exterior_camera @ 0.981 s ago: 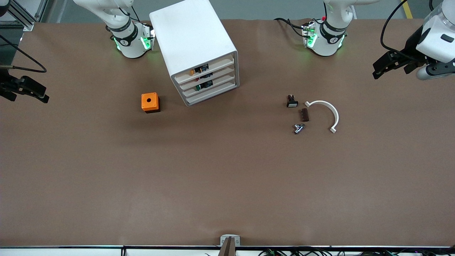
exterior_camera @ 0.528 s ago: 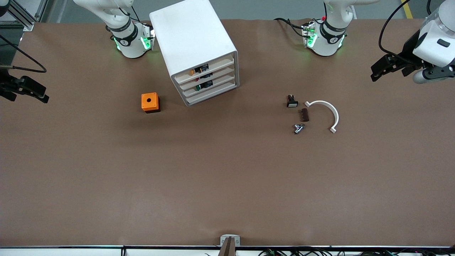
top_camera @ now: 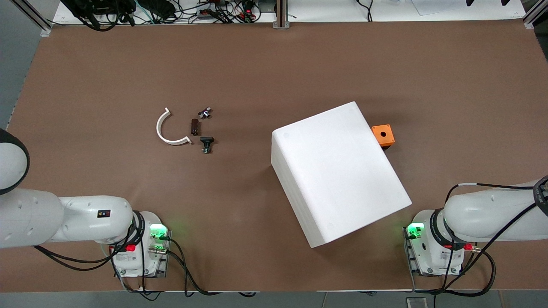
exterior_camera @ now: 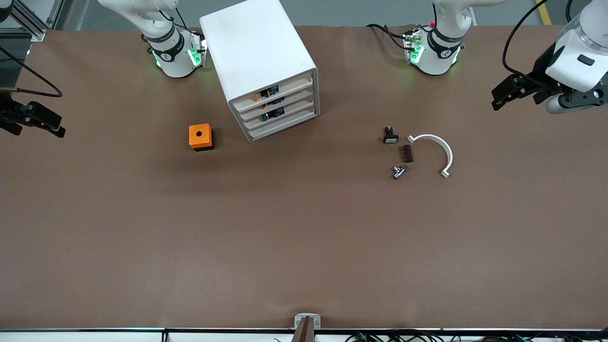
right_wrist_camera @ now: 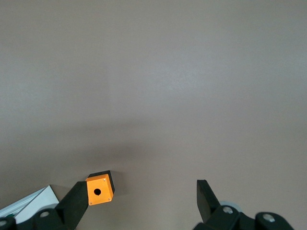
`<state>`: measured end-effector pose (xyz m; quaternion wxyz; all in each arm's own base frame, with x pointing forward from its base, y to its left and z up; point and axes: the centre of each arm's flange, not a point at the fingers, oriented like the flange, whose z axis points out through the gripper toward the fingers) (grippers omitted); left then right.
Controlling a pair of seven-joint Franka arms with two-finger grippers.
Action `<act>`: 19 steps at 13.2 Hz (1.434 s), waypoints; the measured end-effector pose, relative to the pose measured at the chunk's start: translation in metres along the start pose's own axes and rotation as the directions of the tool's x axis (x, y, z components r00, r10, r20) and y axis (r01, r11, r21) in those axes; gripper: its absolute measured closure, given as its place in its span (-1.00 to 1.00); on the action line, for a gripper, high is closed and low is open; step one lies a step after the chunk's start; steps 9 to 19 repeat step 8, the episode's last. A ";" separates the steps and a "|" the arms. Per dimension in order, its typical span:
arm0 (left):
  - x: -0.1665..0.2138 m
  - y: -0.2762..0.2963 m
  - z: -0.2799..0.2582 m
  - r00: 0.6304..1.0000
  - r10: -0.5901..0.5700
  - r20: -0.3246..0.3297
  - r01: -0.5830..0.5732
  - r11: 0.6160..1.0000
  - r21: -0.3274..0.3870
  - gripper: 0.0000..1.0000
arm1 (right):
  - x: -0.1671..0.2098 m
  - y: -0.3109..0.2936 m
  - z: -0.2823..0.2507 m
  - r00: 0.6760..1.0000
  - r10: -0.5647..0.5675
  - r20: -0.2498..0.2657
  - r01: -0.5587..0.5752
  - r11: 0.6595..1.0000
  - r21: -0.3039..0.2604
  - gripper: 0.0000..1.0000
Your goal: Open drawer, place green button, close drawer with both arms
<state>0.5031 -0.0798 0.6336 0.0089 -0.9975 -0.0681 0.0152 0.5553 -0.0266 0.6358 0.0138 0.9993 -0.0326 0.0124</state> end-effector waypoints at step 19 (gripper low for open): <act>0.005 0.002 0.004 1.000 0.003 0.007 -0.003 1.000 -0.001 -1.00 | 0.000 0.000 0.000 1.000 0.000 0.001 0.000 1.000 0.000 -1.00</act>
